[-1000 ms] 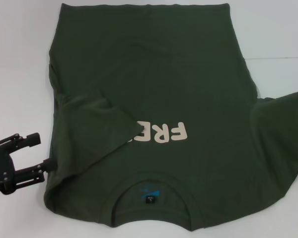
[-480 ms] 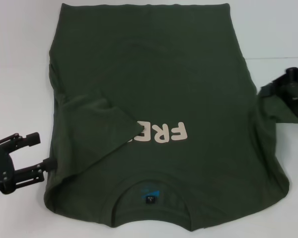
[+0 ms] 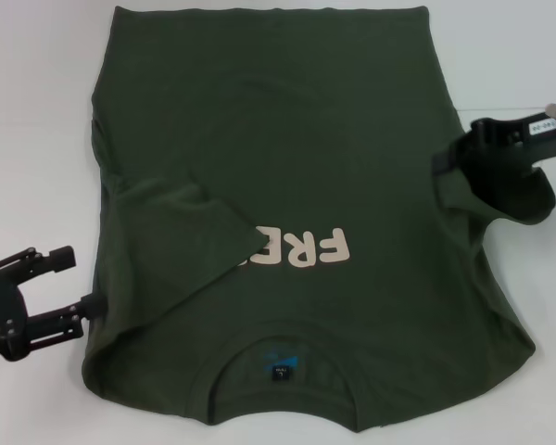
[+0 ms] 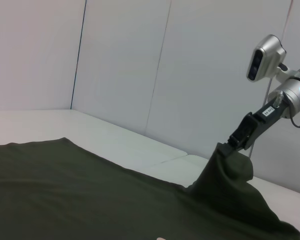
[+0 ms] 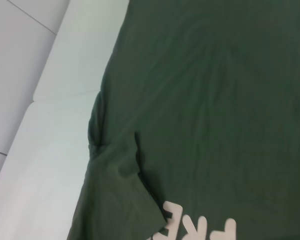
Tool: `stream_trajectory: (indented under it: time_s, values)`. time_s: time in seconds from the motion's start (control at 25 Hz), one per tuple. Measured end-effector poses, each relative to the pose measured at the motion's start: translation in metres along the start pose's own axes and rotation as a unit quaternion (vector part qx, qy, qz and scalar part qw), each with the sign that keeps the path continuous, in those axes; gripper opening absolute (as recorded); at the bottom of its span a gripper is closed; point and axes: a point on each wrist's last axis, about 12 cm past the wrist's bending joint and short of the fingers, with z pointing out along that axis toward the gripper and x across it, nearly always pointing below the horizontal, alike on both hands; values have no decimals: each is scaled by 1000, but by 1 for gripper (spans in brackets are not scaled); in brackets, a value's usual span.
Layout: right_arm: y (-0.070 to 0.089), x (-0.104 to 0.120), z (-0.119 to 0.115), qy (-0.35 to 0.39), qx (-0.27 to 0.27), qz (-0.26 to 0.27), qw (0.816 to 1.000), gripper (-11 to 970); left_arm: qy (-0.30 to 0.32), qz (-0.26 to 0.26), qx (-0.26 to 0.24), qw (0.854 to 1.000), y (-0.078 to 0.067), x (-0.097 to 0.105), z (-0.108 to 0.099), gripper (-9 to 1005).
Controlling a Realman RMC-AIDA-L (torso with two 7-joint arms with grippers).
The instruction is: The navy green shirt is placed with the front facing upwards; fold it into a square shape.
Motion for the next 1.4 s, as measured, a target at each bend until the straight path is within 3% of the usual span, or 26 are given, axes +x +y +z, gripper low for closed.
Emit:
stream_trajectory:
  time_s: [0.6, 1.0, 1.24, 1.4]
  values:
    - [16, 2, 36, 25, 12, -27, 999, 34, 2, -7, 1, 1000, 1, 2, 4, 833]
    - [15, -3, 36, -5, 4, -10, 1000, 115, 3, -6, 0, 1000, 2, 2, 4, 833]
    - [16, -4, 39, -3, 5, -10, 1000, 314, 3, -6, 0, 1000, 2, 2, 5, 833]
    - [17, -5, 40, 7, 11, -14, 1000, 503, 3, -6, 1, 1000, 2, 2, 5, 833]
